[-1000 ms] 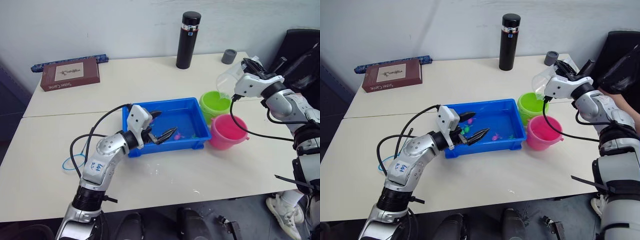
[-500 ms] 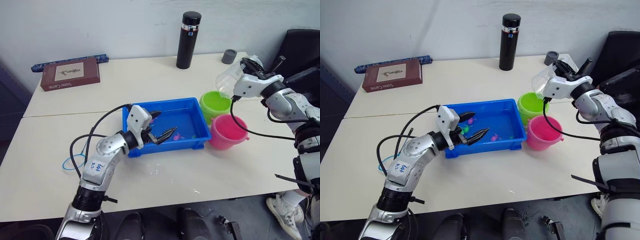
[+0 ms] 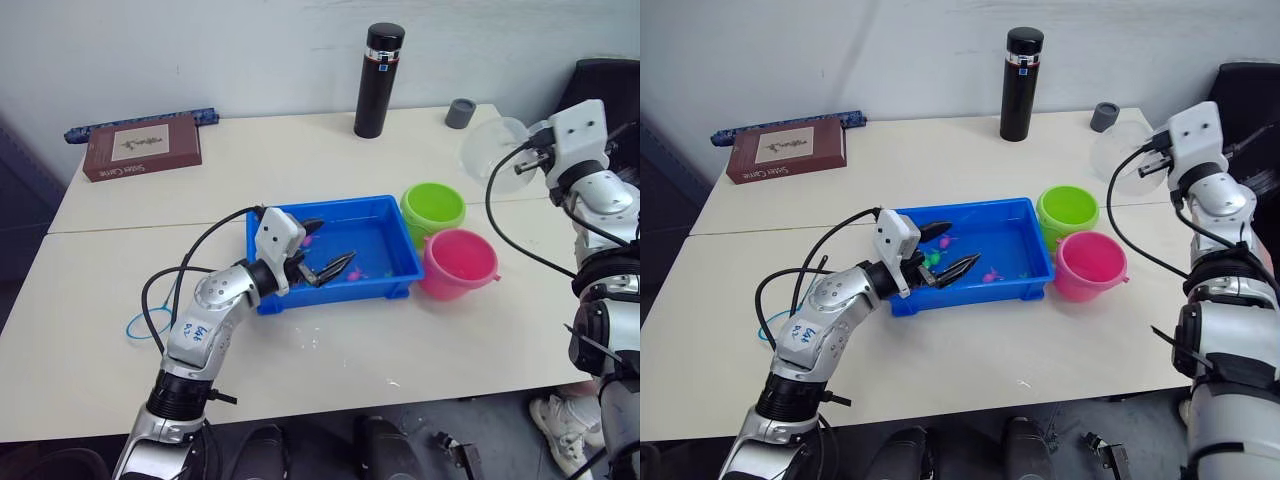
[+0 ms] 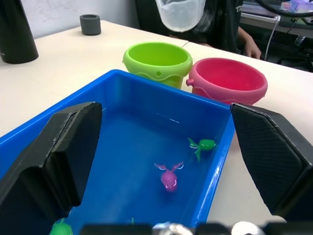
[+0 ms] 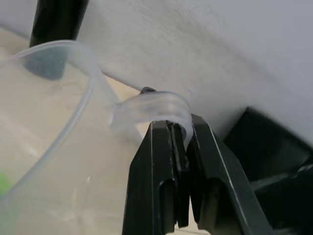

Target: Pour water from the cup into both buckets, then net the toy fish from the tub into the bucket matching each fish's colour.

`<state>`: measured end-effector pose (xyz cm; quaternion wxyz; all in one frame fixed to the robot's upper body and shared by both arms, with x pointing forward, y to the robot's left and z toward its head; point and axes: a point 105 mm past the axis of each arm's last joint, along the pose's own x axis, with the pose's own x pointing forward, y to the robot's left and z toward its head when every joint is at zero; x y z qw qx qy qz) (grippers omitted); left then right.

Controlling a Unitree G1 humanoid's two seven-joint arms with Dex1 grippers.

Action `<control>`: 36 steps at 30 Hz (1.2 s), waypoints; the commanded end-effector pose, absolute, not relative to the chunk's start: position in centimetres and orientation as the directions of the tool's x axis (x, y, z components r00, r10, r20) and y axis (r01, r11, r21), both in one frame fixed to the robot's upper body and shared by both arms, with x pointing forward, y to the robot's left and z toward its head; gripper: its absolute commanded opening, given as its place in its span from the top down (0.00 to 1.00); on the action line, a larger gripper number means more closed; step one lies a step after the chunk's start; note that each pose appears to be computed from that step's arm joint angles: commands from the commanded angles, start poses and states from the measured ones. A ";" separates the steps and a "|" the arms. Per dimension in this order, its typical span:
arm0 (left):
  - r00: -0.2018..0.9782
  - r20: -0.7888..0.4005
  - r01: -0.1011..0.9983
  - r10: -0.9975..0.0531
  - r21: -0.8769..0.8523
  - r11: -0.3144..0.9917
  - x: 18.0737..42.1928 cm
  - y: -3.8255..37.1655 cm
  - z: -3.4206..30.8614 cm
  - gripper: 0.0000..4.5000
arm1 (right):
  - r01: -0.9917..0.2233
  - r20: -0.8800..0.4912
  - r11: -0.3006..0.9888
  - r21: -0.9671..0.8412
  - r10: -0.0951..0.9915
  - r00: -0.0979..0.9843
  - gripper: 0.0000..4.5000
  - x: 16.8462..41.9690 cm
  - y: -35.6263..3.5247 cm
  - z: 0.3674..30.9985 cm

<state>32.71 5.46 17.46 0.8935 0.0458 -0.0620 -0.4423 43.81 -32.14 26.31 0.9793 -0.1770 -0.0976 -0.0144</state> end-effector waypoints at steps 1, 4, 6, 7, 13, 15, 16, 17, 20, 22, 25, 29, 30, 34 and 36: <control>0.579 0.098 0.794 -0.810 0.159 0.587 32.6 4.9 18.3 0.00 | 0.040 0.213 0.993 -0.111 -0.016 0.977 0.99 42.9 -33.7 26.6; 0.571 0.099 0.800 -0.815 0.157 0.579 32.6 4.7 18.3 0.00 | 0.054 0.177 0.998 -0.013 -0.051 0.983 0.99 42.0 -34.8 25.0; 0.563 0.100 0.805 -0.820 0.155 0.572 32.6 4.5 18.4 0.00 | 0.094 0.146 0.993 0.076 -0.105 0.984 0.99 41.0 -36.1 23.5; 0.560 0.100 0.808 -0.822 0.155 0.569 32.6 4.4 18.4 0.00 | 0.121 0.132 0.985 0.121 -0.136 0.982 0.99 40.4 -36.8 22.7; 0.542 0.097 0.820 -0.834 0.154 0.551 32.5 4.0 18.5 0.00 | 0.234 0.082 0.928 0.289 -0.267 0.960 0.99 37.7 -39.2 19.9; 0.536 0.098 0.824 -0.838 0.154 0.545 32.5 3.8 18.5 0.00 | 0.262 0.066 0.907 0.330 -0.299 0.952 0.99 37.1 -39.7 19.1; 0.534 0.099 0.825 -0.840 0.154 0.543 32.5 3.8 18.5 0.00 | 0.278 0.056 0.891 0.359 -0.317 0.947 0.99 36.7 -40.0 18.6; 0.532 0.100 0.826 -0.841 0.154 0.542 32.5 3.7 18.6 0.00 | 0.289 0.046 0.872 0.394 -0.333 0.942 0.99 36.4 -40.2 18.1; 0.528 0.104 0.830 -0.843 0.149 0.538 32.4 3.6 18.7 0.00 | 0.298 0.024 0.865 0.403 -0.335 0.942 0.99 35.9 -39.7 16.9; 0.511 0.105 0.841 -0.853 0.143 0.521 32.0 3.4 18.7 0.00 | 0.295 0.015 0.864 0.409 -0.329 0.944 0.99 35.7 -39.2 16.2; 0.479 0.105 0.861 -0.872 0.138 0.490 31.3 3.1 18.7 0.00 | 0.297 0.007 0.853 0.430 -0.332 0.943 0.99 35.5 -38.7 15.7; 0.415 0.101 0.893 -0.904 0.143 0.426 30.2 2.8 19.0 0.00 | 0.305 -0.014 0.842 0.446 -0.334 0.943 0.99 35.3 -38.3 14.7; 0.401 0.101 0.900 -0.911 0.143 0.412 30.0 2.8 19.1 0.00 | 0.306 -0.018 0.839 0.450 -0.334 0.942 0.99 35.3 -38.3 14.5; 0.350 0.076 0.921 -0.934 0.153 0.358 29.1 2.4 19.0 0.00 | 0.313 -0.027 0.835 0.452 -0.338 0.941 0.99 35.3 -38.2 14.1; 0.319 0.065 0.932 -0.946 0.160 0.325 28.5 2.2 18.8 0.00 | 0.316 -0.033 0.833 0.455 -0.339 0.940 0.99 35.3 -38.1 13.9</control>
